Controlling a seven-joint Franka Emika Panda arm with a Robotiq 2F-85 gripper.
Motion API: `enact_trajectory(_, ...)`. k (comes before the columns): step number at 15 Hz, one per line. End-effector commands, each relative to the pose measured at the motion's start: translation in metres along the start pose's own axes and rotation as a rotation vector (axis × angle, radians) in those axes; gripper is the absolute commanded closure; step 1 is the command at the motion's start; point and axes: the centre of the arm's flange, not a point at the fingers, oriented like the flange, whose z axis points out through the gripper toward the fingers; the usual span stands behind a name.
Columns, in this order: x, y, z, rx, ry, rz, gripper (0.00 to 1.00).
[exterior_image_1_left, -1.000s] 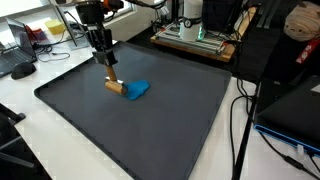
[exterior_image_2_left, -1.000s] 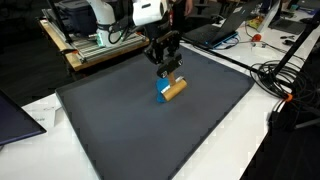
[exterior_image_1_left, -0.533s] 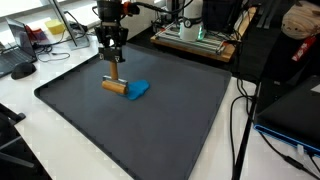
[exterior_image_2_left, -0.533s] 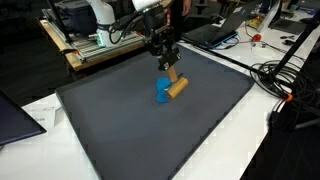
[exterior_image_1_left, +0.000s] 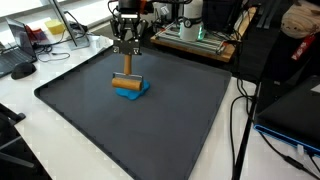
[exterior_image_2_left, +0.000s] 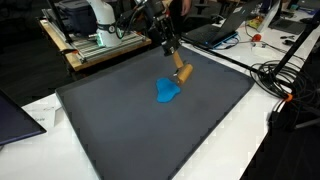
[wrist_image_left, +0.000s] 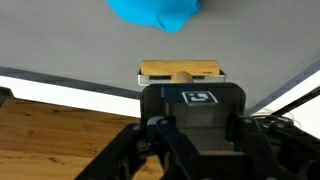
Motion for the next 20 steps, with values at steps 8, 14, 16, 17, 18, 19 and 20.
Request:
enact_trajectory(8, -0.060, 0.028, 0.003, 0.051, 0.102, -0.149, 0.77)
enact_trajectory(14, -0.076, 0.038, 0.013, 0.118, 0.095, -0.109, 0.52)
enact_trajectory(16, -0.084, 0.042, 0.020, 0.126, 0.082, -0.095, 0.52)
enact_trajectory(17, -0.084, 0.043, 0.022, 0.127, 0.081, -0.094, 0.52)
enact_trajectory(18, -0.083, 0.043, 0.022, 0.128, 0.082, -0.095, 0.52)
enact_trajectory(19, -0.082, 0.043, 0.022, 0.128, 0.083, -0.096, 0.52)
enact_trajectory(20, -0.082, 0.043, 0.022, 0.127, 0.084, -0.096, 0.52)
